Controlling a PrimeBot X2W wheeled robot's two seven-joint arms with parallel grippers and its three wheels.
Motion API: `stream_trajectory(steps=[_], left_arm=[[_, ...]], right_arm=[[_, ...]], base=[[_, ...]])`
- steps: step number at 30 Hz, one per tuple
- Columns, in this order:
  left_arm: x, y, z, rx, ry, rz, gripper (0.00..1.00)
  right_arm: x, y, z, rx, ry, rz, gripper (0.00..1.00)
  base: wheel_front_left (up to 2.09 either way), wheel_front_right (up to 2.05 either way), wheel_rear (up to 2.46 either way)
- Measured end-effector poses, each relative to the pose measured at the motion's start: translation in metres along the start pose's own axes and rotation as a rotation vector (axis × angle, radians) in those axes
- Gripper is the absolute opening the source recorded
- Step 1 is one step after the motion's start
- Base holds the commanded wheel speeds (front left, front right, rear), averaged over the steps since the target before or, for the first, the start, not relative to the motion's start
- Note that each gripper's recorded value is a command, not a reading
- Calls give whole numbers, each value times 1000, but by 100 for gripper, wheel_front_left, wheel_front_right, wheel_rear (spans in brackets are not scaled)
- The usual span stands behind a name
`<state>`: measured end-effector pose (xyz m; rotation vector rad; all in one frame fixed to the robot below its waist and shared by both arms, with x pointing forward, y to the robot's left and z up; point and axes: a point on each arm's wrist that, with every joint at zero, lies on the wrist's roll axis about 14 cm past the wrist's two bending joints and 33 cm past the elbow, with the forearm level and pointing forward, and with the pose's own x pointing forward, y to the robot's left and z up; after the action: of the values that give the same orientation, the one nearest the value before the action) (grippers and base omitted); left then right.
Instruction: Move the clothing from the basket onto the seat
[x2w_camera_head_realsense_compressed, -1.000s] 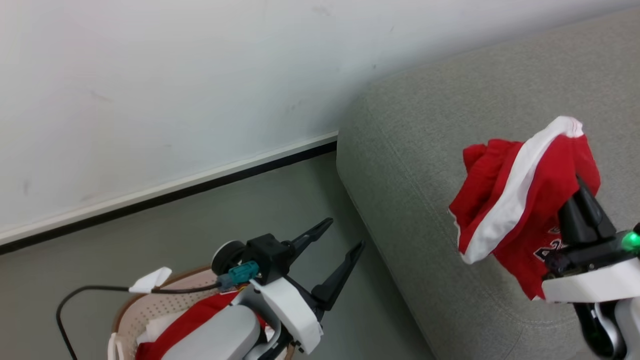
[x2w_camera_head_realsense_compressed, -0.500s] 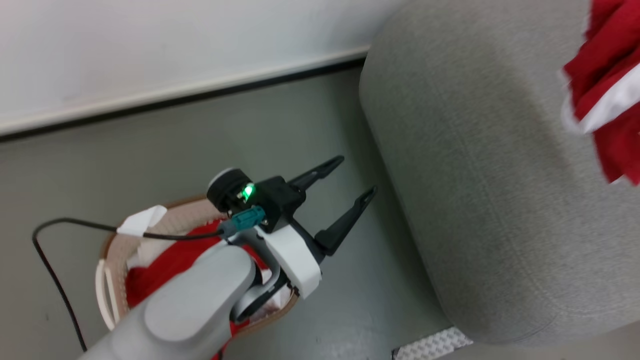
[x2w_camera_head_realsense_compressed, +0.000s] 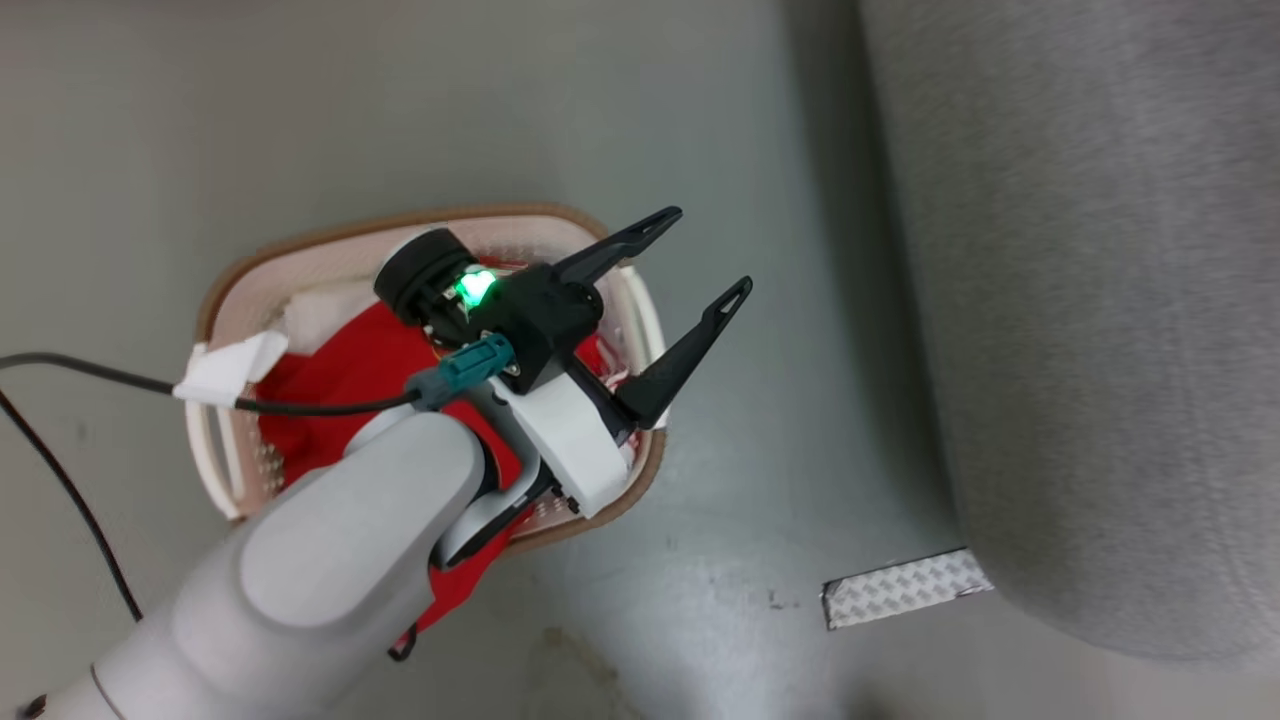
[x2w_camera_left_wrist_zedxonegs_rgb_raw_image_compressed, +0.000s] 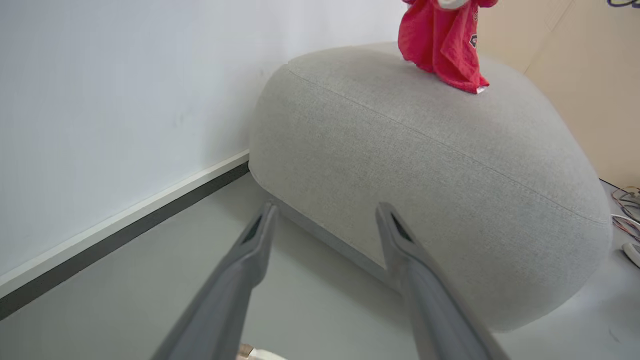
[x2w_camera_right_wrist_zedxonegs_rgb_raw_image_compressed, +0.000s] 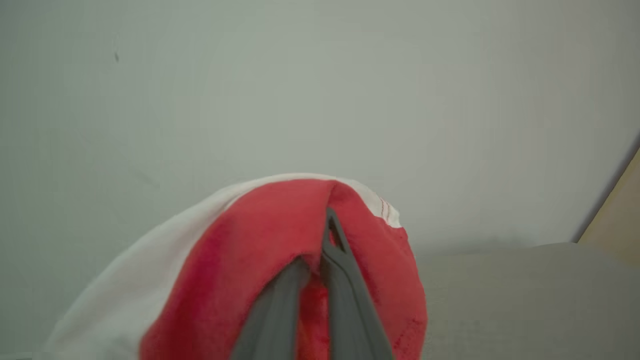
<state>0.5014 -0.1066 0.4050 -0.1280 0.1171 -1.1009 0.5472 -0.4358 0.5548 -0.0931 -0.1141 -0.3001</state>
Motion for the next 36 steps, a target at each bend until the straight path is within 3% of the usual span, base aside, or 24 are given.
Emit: stream_trajectory(steps=[9, 15, 18, 19, 20, 21, 29, 36], left_arm=[[-16, 22, -22, -17, 35, 66, 100], [-20, 25, -19, -9, 34, 83, 100], [-22, 26, -14, -3, 29, 91, 100], [-22, 26, -13, 0, 28, 93, 100], [-23, 26, -11, 3, 27, 95, 100], [-23, 27, -10, 7, 26, 98, 100], [-27, 21, 9, 18, -2, 117, 100], [-37, 9, 30, 20, -27, 145, 100]], right_arm=[[-1, -3, -96, -34, 328, -27, 0], [-21, -12, -138, -10, 578, -74, 0], [-24, -12, -143, 4, 636, -79, 0], [-26, -12, -143, 4, 649, -78, 10], [-26, -12, -143, 7, 659, -78, 45], [-26, -11, -142, 7, 663, -77, 100], [-31, -17, -120, 3, 671, -70, 100], [-58, -22, -107, -1, 728, -51, 100]], base=[[0, 0, 0], [0, 0, 0], [0, 0, 0], [0, 0, 0], [0, 0, 0], [0, 0, 0], [0, 0, 0], [0, 0, 0]])
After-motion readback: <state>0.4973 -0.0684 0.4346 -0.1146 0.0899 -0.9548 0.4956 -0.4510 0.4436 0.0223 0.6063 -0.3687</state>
